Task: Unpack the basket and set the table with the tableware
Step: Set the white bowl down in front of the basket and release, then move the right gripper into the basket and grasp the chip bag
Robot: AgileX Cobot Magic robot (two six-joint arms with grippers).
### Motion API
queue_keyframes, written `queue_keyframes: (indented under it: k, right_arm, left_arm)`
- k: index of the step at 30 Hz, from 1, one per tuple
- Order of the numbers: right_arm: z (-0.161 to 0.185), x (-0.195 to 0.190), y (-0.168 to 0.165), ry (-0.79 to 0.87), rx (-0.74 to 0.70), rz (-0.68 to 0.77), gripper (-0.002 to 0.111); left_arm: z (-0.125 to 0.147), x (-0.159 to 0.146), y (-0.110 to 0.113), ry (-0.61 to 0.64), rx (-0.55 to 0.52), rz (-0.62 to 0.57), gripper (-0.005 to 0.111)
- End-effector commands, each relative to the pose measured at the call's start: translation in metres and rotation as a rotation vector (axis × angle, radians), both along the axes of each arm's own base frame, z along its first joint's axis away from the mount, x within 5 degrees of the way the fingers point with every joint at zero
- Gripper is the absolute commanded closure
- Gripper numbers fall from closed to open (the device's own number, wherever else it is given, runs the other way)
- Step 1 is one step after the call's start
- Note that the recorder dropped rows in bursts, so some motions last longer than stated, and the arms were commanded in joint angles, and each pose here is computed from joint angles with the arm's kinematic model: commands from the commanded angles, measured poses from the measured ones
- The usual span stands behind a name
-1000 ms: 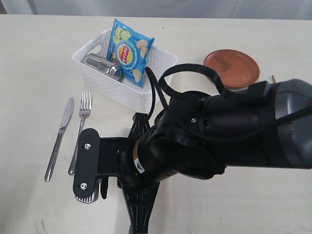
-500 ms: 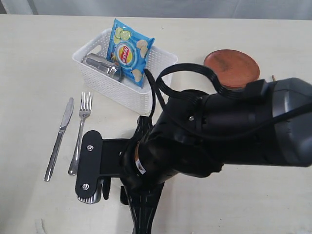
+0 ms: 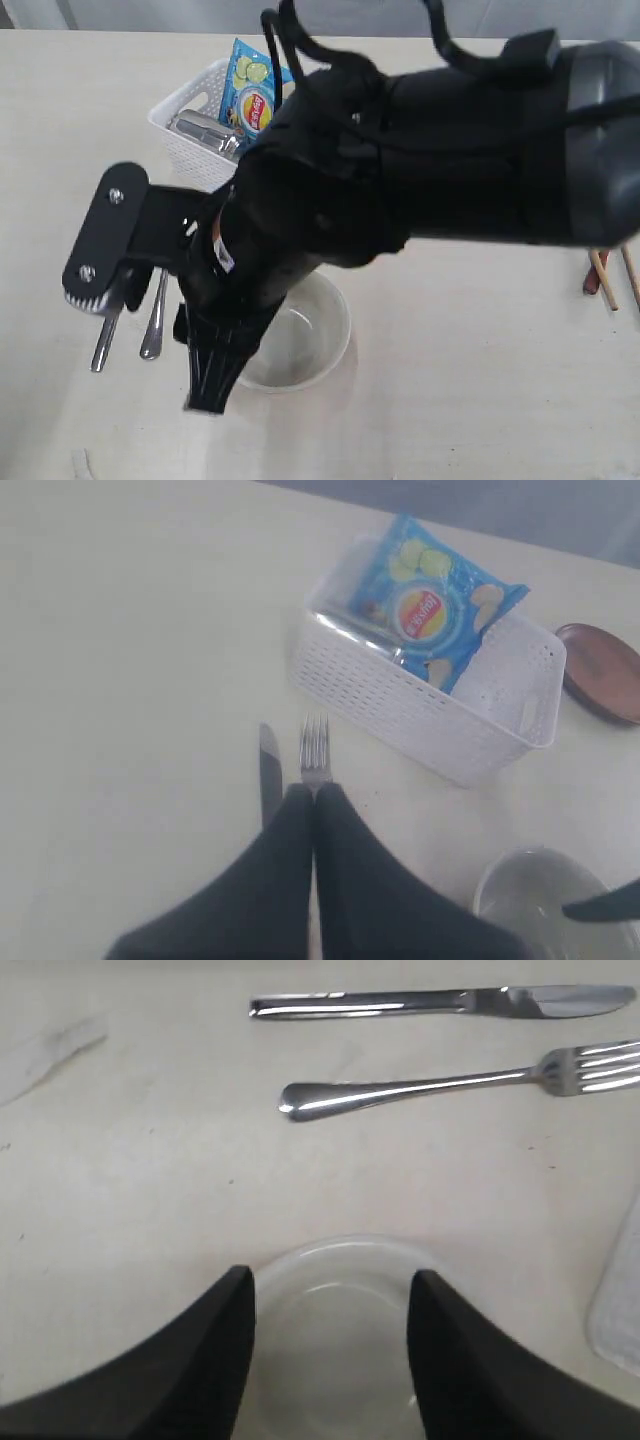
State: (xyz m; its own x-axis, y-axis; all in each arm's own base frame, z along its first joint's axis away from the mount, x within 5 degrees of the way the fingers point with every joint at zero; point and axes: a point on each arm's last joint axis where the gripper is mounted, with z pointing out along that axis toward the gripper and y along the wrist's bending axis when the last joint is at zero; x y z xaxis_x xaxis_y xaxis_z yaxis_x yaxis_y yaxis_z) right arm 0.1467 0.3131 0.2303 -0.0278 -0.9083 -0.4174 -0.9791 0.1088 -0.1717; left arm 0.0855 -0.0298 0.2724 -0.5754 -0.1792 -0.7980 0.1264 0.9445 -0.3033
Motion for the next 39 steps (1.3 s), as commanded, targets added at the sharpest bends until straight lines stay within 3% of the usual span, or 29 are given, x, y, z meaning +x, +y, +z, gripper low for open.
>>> queue_keyframes:
  k: [1, 9, 14, 20, 26, 30, 39]
  right_arm:
    - [0.021, 0.032, -0.004, -0.022, 0.079, -0.125, 0.062]
    - [0.075, 0.117, -0.033, -0.082, 0.296, -0.461, 0.062]
    - [0.087, 0.167, -0.057, -0.124, 0.329, -0.587, 0.062]
    - [0.066, 0.218, -0.071, -0.073, 0.288, -0.704, 0.062]
    - [0.034, 0.255, -0.07, 0.095, 0.288, -0.752, 0.059]
    - [0.012, 0.272, -0.068, 0.229, 0.277, -0.764, 0.05]
    - [-0.008, 0.281, -0.07, 0.316, 0.209, -0.737, 0.051]
  left_arm:
    - [-0.001, -0.001, 0.0, -0.001, 0.003, -0.009, 0.107]
    - [-0.001, -0.001, 0.0, -0.001, 0.001, -0.009, 0.107]
    - [-0.001, -0.001, -0.001, 0.001, -0.002, -0.01, 0.107]
    - [-0.001, -0.001, -0.001, 0.001, -0.002, -0.01, 0.107]
    - [-0.001, -0.001, -0.001, 0.001, -0.002, -0.01, 0.107]
    - [-0.001, -0.001, -0.001, 0.001, -0.002, -0.01, 0.107]
    - [-0.001, -0.001, -0.001, -0.002, -0.003, -0.01, 0.107]
